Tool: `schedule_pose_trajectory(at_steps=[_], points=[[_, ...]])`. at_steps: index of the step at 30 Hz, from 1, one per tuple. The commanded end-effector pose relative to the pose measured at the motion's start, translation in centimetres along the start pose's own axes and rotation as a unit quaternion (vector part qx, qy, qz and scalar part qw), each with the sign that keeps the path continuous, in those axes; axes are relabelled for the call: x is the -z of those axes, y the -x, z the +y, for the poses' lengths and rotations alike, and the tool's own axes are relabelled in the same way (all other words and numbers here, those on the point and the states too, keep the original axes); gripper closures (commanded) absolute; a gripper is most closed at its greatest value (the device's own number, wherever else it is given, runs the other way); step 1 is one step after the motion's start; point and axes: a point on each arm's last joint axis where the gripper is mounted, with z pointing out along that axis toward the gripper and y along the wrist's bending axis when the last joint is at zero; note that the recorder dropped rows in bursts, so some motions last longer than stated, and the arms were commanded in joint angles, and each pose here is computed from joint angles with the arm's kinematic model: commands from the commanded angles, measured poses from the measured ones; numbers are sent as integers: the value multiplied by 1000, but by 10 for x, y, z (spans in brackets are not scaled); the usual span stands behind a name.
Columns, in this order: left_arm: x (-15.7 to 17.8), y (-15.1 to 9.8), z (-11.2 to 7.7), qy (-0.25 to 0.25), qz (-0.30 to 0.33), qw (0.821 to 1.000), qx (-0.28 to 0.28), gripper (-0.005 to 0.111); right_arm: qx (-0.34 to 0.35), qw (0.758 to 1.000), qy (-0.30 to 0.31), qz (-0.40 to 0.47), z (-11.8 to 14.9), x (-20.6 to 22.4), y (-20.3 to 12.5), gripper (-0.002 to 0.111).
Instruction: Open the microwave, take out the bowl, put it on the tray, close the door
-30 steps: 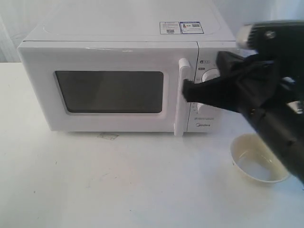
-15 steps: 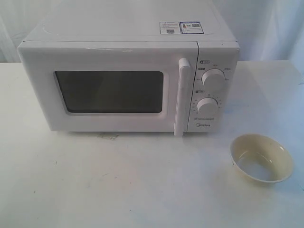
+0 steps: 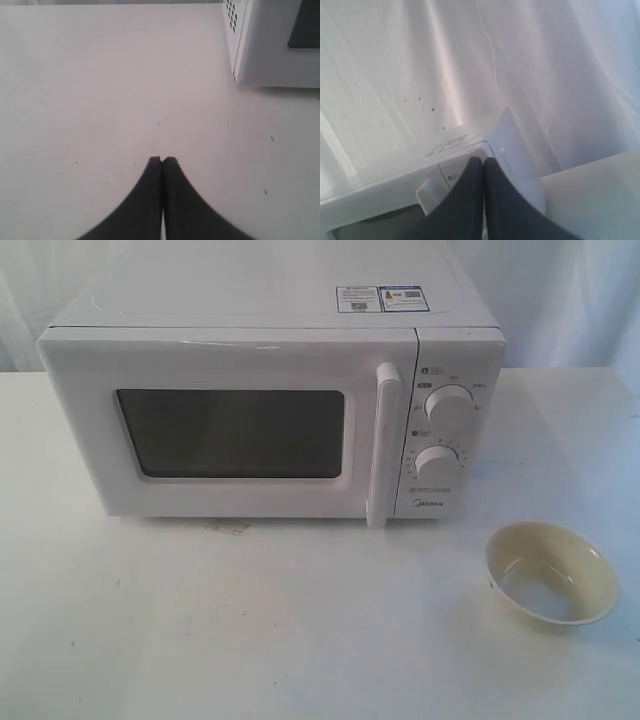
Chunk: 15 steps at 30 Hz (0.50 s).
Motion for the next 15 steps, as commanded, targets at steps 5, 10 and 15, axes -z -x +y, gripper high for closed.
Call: schedule_pose_trajectory(at_steps=[5, 10, 15], points=[[0, 0, 0, 1, -3, 1000, 3, 107, -6, 1000, 3, 7, 0, 1, -4, 108], [0, 0, 0, 1, -3, 1000, 3, 107, -21, 999, 20, 24, 3, 1, -7, 108], [0, 0, 0, 1, -3, 1000, 3, 107, 14, 999, 35, 39, 6, 1, -10, 108]])
